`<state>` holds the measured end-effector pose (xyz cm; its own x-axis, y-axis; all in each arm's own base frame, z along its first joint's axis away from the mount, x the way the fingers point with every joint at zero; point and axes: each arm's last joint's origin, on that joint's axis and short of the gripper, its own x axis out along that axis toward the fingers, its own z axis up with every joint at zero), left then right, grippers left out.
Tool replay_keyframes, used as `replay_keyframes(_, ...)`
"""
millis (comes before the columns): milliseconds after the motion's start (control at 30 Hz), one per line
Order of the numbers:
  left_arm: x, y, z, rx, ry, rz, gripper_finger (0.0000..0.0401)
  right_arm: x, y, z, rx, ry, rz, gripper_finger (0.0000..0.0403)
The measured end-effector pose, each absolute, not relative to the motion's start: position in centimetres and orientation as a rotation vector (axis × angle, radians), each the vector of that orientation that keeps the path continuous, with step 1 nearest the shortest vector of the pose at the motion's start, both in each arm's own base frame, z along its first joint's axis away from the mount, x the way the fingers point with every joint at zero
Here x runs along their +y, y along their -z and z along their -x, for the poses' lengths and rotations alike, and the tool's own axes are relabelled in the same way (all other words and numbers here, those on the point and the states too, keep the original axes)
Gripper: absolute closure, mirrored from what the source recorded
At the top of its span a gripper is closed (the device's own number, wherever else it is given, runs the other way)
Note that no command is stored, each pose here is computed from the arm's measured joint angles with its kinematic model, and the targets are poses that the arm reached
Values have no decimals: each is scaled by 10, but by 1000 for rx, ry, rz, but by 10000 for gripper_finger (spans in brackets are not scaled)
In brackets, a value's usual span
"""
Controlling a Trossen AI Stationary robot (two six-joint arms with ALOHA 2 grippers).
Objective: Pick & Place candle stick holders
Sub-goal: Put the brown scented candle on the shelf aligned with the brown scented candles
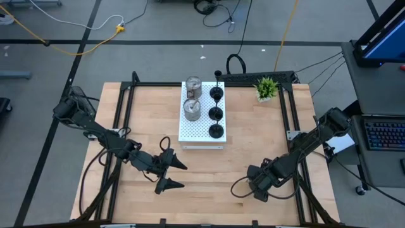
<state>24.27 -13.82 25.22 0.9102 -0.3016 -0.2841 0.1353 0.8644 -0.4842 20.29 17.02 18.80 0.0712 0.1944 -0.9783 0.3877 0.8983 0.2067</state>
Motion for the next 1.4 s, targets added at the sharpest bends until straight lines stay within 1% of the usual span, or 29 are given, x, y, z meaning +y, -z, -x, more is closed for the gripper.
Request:
replay_keyframes(1133, -138, -252, -243, 362, 234, 475, 6, 168, -187, -201, 1509, 199, -457, 59)
replay_keyframes(1200, -138, -252, -243, 362, 234, 475, 6, 167, -187, -200, 1522, 212, -450, 50)
replay_keyframes(1300, -138, -252, -243, 362, 234, 475, 6, 165, -185, -198, 1540, 234, -443, 22)
replay_keyframes(1400, -138, -252, -243, 361, 234, 474, 6, 166, -185, -198, 1538, 230, -448, 12)
